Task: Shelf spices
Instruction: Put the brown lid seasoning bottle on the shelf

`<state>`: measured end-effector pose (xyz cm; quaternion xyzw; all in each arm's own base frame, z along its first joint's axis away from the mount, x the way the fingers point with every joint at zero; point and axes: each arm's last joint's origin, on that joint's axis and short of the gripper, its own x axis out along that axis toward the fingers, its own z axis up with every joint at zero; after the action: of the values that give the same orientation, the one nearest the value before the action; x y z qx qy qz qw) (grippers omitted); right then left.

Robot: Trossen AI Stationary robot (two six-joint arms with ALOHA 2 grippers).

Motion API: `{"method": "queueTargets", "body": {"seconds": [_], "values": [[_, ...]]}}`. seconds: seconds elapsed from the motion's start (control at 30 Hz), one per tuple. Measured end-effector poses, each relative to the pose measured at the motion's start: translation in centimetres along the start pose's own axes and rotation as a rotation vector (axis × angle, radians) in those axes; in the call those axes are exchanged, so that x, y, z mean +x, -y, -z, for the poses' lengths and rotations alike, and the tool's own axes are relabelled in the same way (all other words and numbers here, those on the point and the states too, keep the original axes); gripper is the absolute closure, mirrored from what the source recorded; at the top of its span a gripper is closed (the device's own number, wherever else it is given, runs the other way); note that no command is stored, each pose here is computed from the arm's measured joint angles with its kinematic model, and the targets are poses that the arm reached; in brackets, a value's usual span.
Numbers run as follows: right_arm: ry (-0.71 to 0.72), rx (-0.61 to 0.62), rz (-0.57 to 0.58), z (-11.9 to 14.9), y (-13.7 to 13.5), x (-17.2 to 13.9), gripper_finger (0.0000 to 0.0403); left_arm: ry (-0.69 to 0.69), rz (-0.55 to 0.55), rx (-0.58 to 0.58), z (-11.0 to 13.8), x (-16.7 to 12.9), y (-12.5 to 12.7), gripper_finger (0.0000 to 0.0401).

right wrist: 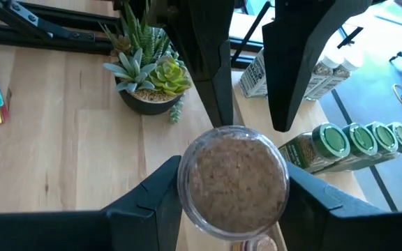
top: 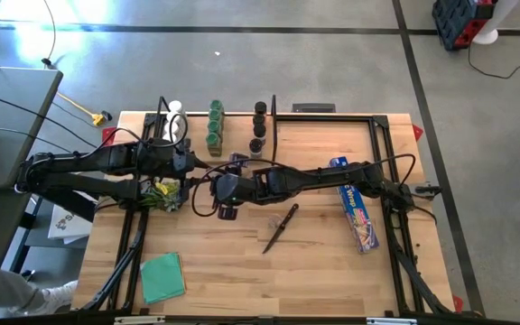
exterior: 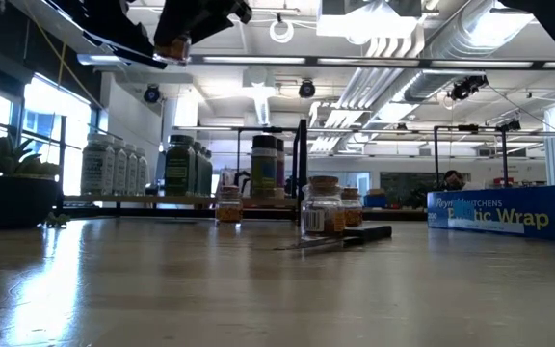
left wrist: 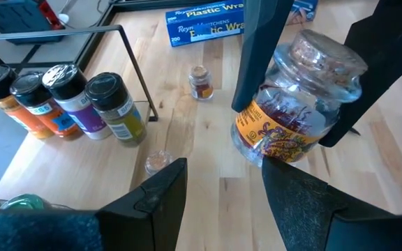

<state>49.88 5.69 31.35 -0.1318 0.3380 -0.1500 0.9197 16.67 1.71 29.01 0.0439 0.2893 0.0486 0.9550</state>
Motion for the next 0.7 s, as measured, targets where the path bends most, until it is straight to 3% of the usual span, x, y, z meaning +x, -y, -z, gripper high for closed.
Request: {"method": "queueTargets", "body": {"seconds": [0.7], "values": [[0.026,0.006,0.002,-0.27,0.02,0.00,0.0235,0.007,-0.001,0.000,-0.06,0.05,-0.01,0.0218]]}}
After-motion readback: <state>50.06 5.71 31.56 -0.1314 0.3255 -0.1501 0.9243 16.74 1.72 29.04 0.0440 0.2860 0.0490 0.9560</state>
